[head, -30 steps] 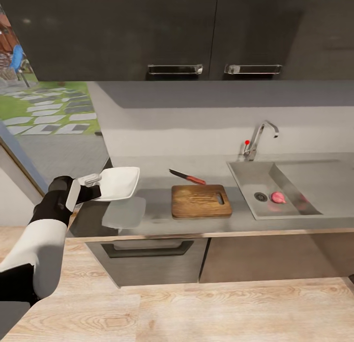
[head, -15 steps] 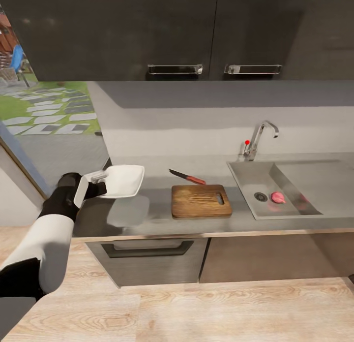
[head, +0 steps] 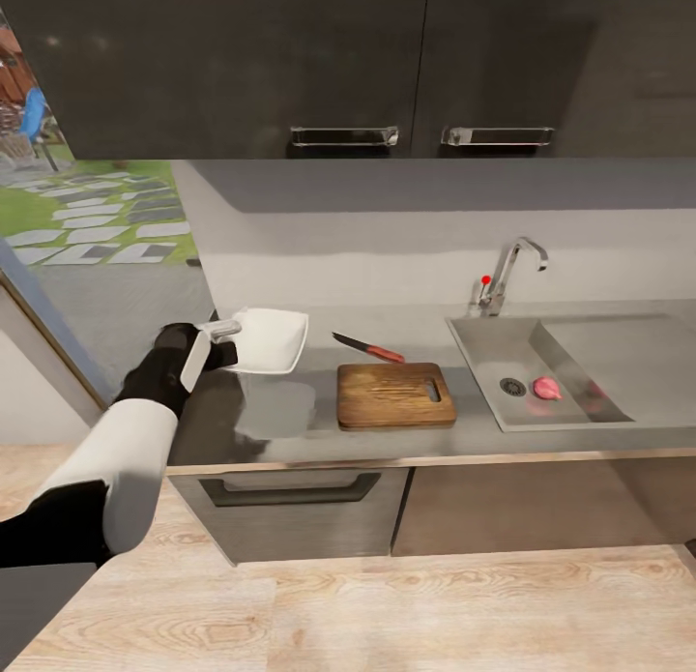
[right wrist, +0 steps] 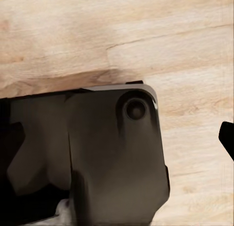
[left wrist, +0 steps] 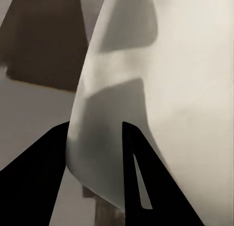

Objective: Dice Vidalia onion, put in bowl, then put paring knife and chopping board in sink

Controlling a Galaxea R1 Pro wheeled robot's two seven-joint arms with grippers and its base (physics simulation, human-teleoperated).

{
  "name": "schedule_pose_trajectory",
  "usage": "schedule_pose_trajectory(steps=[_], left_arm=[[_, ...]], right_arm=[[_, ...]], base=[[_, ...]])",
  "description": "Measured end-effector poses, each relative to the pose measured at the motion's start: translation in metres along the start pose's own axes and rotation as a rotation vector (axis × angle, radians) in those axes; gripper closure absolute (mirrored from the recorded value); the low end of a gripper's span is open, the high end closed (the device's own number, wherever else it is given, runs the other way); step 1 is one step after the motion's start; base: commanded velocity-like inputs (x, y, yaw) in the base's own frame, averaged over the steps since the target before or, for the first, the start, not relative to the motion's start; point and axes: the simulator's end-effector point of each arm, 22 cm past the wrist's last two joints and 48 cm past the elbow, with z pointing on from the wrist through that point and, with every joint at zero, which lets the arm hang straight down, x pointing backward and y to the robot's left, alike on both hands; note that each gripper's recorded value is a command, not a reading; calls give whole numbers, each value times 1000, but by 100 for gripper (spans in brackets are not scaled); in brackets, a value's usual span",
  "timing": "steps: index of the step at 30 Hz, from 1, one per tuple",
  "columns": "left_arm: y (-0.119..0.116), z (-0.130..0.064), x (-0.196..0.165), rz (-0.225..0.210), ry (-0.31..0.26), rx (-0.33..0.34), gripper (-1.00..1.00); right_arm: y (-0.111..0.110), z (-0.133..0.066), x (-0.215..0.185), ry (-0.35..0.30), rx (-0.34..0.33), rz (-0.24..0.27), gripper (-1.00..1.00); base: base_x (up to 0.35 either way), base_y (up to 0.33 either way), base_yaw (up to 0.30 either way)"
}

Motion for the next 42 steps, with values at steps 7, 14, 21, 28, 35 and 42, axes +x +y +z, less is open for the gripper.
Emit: schedule_pose_trajectory(steps=[7, 14, 21, 28, 35, 42], left_arm=[[-38, -6, -15, 43, -39, 37, 100], [-77, -14, -30, 81, -80, 77, 100], [-82, -8, -61, 143, -125, 47, 100], [-46, 7, -90, -87, -396, 49, 100], [-20, 18, -70, -151, -274, 38, 100], [-12, 21, -62, -161, -230, 33, 100]], right_arm=[[-3, -13, 26, 40, 3, -1, -100], [-5, -24, 47, 73, 5, -3, -100], [-6, -24, 47, 75, 6, -4, -100], [-6, -24, 47, 74, 5, -4, -100], [-7, -24, 49, 78, 7, -5, -100], [-7, -25, 50, 81, 9, -6, -100]], base=[[0, 0, 0], [0, 0, 0], [0, 0, 0], [0, 0, 0], [0, 0, 0], [0, 0, 0]])
